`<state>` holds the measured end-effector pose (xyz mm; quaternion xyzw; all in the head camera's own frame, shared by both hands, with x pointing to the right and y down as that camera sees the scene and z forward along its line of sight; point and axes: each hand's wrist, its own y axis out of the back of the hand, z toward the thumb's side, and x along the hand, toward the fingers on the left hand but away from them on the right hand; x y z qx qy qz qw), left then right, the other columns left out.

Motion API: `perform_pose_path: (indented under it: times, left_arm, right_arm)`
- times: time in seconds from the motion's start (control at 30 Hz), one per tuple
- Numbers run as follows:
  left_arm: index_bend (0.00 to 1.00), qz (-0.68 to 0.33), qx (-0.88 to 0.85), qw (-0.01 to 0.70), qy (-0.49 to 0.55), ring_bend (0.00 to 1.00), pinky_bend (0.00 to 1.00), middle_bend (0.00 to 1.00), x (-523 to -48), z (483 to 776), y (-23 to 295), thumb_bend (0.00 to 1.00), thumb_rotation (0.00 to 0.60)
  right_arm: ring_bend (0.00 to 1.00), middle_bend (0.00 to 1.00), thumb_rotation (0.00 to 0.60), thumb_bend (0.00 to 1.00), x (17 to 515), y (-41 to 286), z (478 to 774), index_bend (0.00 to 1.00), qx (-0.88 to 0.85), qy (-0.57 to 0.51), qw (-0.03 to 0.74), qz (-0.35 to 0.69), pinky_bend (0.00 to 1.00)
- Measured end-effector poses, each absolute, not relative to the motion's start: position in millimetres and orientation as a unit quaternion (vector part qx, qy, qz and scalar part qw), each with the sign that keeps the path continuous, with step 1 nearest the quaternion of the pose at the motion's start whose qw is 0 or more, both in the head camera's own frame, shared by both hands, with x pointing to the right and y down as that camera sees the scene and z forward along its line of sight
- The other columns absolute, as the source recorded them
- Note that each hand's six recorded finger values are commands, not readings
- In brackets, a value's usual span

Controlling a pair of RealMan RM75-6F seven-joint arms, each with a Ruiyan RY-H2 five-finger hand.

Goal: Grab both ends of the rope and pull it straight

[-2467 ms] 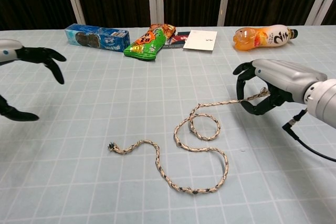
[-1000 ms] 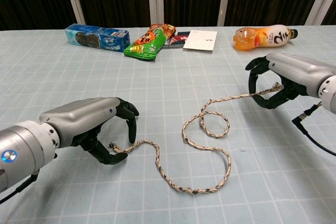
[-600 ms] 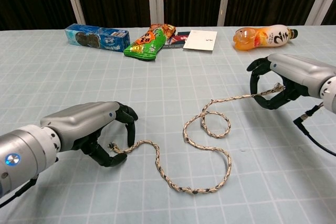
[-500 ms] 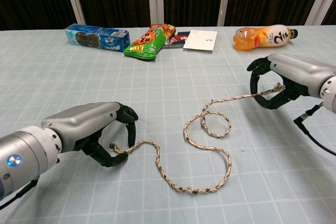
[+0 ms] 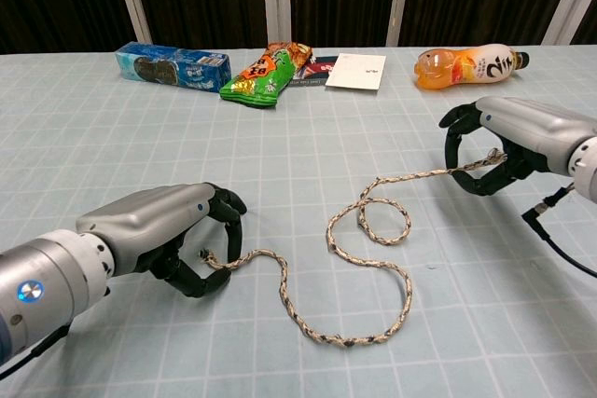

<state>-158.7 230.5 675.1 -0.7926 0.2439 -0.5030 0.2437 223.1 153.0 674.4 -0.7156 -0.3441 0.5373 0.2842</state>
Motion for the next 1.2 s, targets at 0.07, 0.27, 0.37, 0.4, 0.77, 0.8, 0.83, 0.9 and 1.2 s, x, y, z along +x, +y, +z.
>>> perform_pose_path:
  times: [0.07, 0.27, 0.37, 0.4, 0.77, 0.8, 0.83, 0.9, 1.2]
  left_arm:
    - [0.55, -0.504, -0.792, 0.243, 0.244, 0.00, 0.00, 0.15, -159.5, 675.8, 230.6, 0.54, 0.600]
    - [0.56, -0.501, -0.792, 0.243, 0.249, 0.00, 0.00, 0.15, -160.1, 675.5, 229.4, 0.58, 0.600]
    - [0.56, -0.501, -0.792, 0.245, 0.250, 0.00, 0.00, 0.15, -161.4, 675.2, 228.6, 0.59, 0.600]
    - [0.57, -0.501, -0.791, 0.246, 0.250, 0.00, 0.00, 0.15, -162.1, 675.2, 228.1, 0.59, 0.600]
    - [0.59, -0.507, -0.780, 0.253, 0.266, 0.00, 0.00, 0.16, -177.5, 673.2, 214.6, 0.62, 0.600]
    - [0.59, -0.507, -0.779, 0.253, 0.269, 0.00, 0.00, 0.16, -179.0, 672.8, 212.9, 0.62, 0.600]
    - [0.59, -0.507, -0.778, 0.253, 0.272, 0.00, 0.00, 0.16, -180.4, 672.4, 211.3, 0.62, 0.600]
    - [0.59, -0.508, -0.775, 0.254, 0.277, 0.00, 0.00, 0.16, -183.9, 671.3, 207.4, 0.62, 0.600]
    - [0.60, -0.513, -0.756, 0.260, 0.312, 0.00, 0.00, 0.16, -207.7, 660.9, 179.7, 0.63, 0.600]
  right_arm:
    - [0.00, 0.17, 0.600, 0.51, 223.0, 153.4, 674.7, 0.61, -0.716, -0.344, 0.284, 0.538, 0.00]
    - [0.00, 0.17, 0.600, 0.51, 221.9, 155.1, 675.8, 0.61, -0.716, -0.341, 0.285, 0.538, 0.00]
    - [0.00, 0.17, 0.600, 0.51, 221.6, 156.0, 676.5, 0.61, -0.716, -0.339, 0.285, 0.539, 0.00]
    - [0.00, 0.17, 0.600, 0.51, 221.5, 156.2, 676.7, 0.61, -0.716, -0.339, 0.285, 0.539, 0.00]
    - [0.00, 0.17, 0.600, 0.51, 222.2, 156.4, 676.5, 0.61, -0.714, -0.338, 0.288, 0.541, 0.00]
    - [0.00, 0.17, 0.600, 0.51, 222.2, 156.4, 676.4, 0.61, -0.714, -0.338, 0.288, 0.541, 0.00]
    - [0.00, 0.17, 0.600, 0.51, 222.2, 156.5, 676.3, 0.61, -0.714, -0.337, 0.289, 0.541, 0.00]
    - [0.00, 0.17, 0.600, 0.51, 222.6, 156.5, 676.0, 0.61, -0.714, -0.337, 0.289, 0.541, 0.00]
    - [0.00, 0.17, 0.600, 0.51, 230.7, 150.4, 672.6, 0.61, -0.706, -0.343, 0.294, 0.545, 0.00]
